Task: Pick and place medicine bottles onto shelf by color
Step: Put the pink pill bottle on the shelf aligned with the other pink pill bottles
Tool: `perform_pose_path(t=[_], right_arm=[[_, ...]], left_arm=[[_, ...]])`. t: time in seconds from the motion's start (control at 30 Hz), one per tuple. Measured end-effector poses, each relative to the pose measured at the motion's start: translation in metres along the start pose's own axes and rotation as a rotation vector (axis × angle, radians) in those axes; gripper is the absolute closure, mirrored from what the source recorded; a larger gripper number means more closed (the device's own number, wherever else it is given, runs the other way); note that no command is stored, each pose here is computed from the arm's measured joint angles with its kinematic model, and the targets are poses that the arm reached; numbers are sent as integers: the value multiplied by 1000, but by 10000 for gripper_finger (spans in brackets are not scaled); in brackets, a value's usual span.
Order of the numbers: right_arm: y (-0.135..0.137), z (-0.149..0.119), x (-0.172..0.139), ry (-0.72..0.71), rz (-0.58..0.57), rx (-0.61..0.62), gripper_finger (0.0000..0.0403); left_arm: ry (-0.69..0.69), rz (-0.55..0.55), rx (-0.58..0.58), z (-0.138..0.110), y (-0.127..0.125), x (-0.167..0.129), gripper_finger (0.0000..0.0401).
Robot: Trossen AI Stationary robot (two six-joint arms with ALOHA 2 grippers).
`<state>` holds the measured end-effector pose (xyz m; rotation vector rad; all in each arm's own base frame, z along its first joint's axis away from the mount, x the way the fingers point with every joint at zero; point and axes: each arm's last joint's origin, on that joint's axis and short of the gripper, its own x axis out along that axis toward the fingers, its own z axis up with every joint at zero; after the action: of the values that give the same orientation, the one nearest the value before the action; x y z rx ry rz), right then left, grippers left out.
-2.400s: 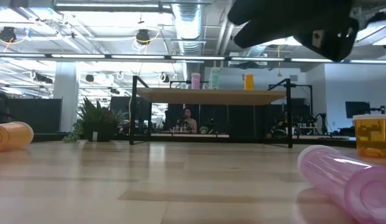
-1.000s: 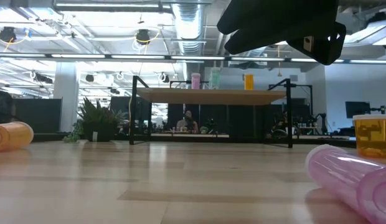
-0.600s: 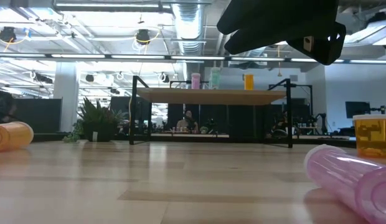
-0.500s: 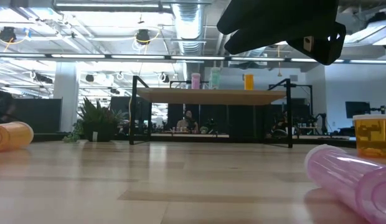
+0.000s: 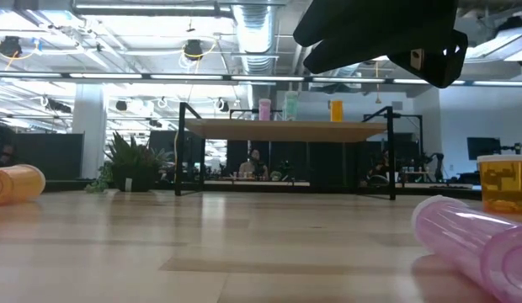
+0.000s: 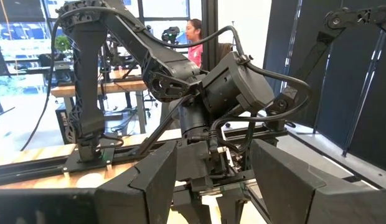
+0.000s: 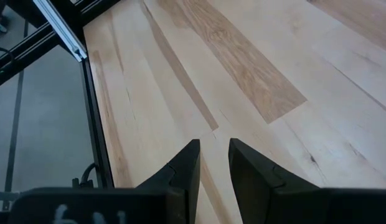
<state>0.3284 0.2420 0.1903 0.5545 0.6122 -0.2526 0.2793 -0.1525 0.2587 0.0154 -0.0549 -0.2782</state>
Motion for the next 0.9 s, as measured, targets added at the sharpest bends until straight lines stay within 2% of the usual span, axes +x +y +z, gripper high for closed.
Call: perform_pose_path(t=[0.9], right_arm=[[0,0,0,0,0,0,295]], left_arm=[[0,0,-18,0,0,0,207]])
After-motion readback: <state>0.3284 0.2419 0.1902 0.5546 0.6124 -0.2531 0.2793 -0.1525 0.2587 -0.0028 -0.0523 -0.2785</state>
